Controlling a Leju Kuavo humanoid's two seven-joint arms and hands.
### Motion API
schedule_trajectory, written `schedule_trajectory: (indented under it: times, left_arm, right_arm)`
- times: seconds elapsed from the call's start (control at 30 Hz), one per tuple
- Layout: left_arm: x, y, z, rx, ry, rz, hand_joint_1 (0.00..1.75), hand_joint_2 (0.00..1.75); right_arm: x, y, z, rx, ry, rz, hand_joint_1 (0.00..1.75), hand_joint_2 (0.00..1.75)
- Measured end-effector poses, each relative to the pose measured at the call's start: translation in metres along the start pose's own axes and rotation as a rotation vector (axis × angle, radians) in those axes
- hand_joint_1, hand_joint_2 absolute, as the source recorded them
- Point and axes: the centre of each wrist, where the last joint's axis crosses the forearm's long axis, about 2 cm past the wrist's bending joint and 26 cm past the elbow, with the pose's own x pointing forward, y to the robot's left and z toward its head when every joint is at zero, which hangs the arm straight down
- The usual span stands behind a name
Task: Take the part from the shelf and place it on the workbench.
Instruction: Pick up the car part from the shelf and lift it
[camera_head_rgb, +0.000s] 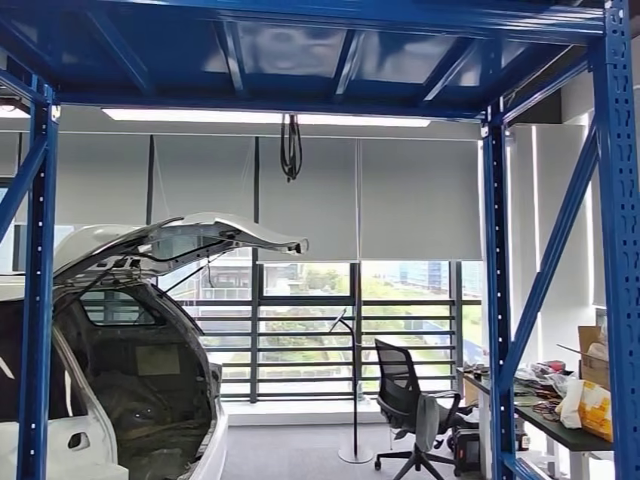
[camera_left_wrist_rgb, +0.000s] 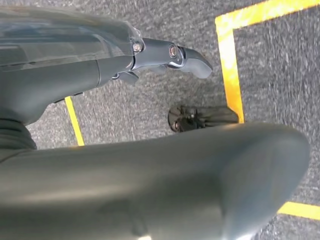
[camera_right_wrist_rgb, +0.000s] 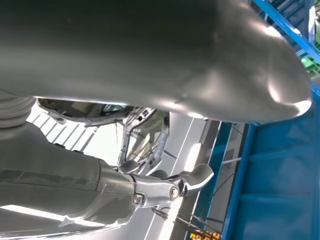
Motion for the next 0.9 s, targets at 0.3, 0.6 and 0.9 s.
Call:
schedule_trajectory:
  times: [0.3, 0.6, 0.9]
  left_arm:
    - [0.0, 0.0, 0.0, 0.001, 0.001, 0.005, 0.0, 0.0]
    - [0.0, 0.0, 0.0, -0.001, -0.004, 0.005, 0.0, 0.0]
    - [0.0, 0.0, 0.0, -0.002, -0.005, 0.004, 0.0, 0.0]
  right_arm:
    - [0.0, -0.003, 0.004, 0.017, 0.007, 0.012, 0.0, 0.0]
    - [0.001, -0.004, 0.007, 0.028, 0.006, 0.02, 0.0, 0.0]
    - [0.001, -0.003, 0.011, 0.027, 0.017, 0.018, 0.0, 0.0]
